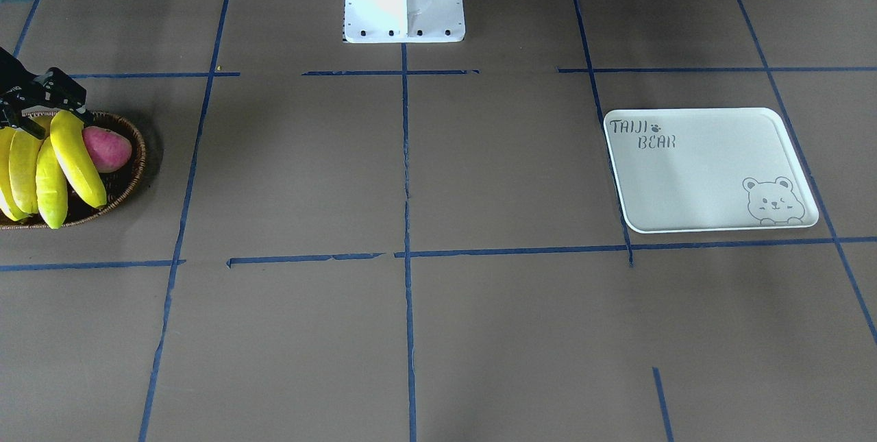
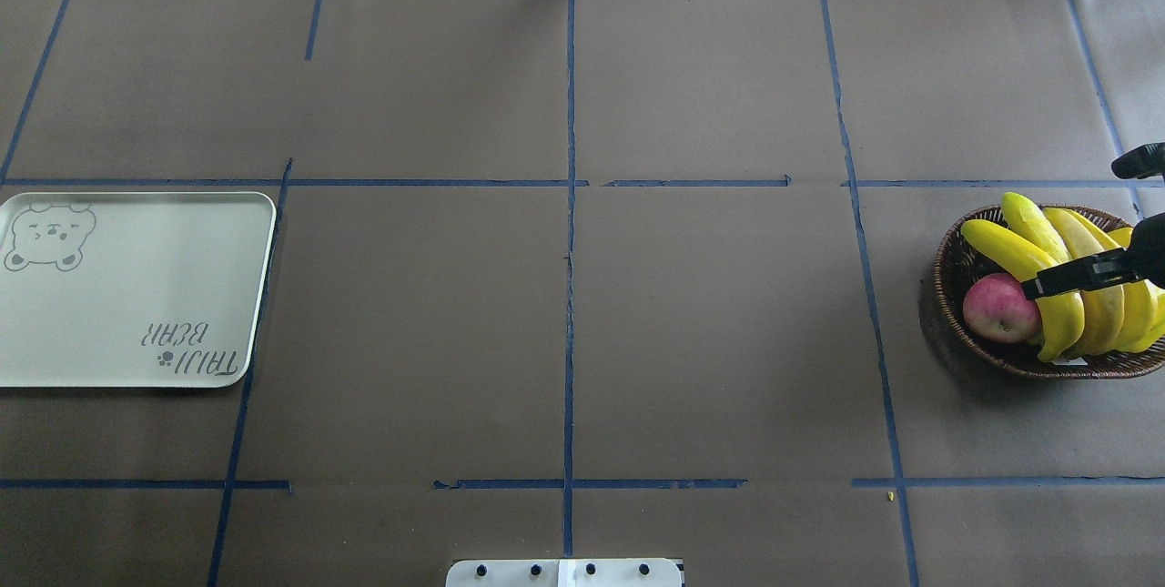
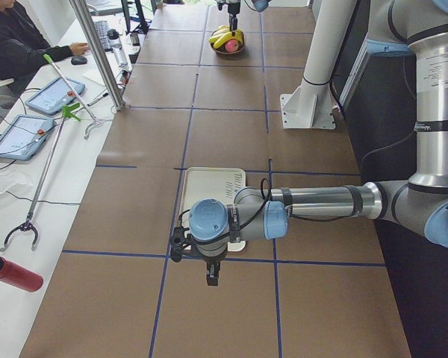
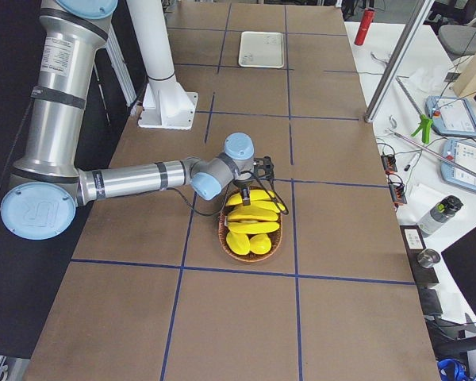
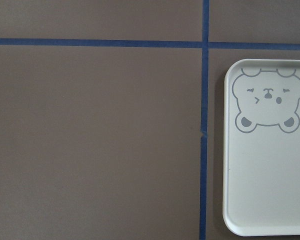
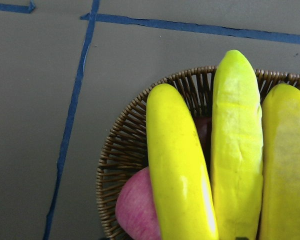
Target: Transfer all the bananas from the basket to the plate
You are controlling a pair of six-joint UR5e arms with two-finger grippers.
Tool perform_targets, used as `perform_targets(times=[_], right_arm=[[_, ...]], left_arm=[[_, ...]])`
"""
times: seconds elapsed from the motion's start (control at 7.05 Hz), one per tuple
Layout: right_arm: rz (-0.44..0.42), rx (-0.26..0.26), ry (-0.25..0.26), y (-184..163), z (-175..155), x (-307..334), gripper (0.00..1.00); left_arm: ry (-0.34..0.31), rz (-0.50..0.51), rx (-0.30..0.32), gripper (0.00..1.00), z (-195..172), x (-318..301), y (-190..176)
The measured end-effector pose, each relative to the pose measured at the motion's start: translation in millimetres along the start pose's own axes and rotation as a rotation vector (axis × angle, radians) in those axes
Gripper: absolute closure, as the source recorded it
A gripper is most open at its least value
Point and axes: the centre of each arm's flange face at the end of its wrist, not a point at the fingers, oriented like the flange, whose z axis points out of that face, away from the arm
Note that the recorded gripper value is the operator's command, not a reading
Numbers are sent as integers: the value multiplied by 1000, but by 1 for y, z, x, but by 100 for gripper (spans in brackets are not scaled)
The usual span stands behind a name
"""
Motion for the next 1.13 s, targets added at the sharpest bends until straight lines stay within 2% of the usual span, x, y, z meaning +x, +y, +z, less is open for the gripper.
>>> perform_targets(times=[0.14, 0.28, 0.57, 0.71, 0.85, 0.99, 1.13], right_arm=[[-1, 0, 7, 1, 2, 0, 16], [-2, 2, 18, 1, 4, 1, 21], [-4, 1, 31, 3, 7, 2, 48], [-1, -2, 34, 4, 8, 4, 76], [0, -3, 36, 6, 8, 5, 93], [-2, -2, 35, 7, 7, 5, 99], [-9, 4, 29, 8, 3, 3, 100]], left_arm=[[1, -1, -1, 0, 0, 0, 0], [2, -1, -1, 0, 1, -1, 0], [2, 0, -1, 0, 1, -1, 0], [2, 1, -1, 0, 1, 0, 0], [3, 2, 0, 0, 0, 0, 0], [3, 3, 0, 0, 0, 0, 0], [3, 3, 1, 0, 0, 0, 0]])
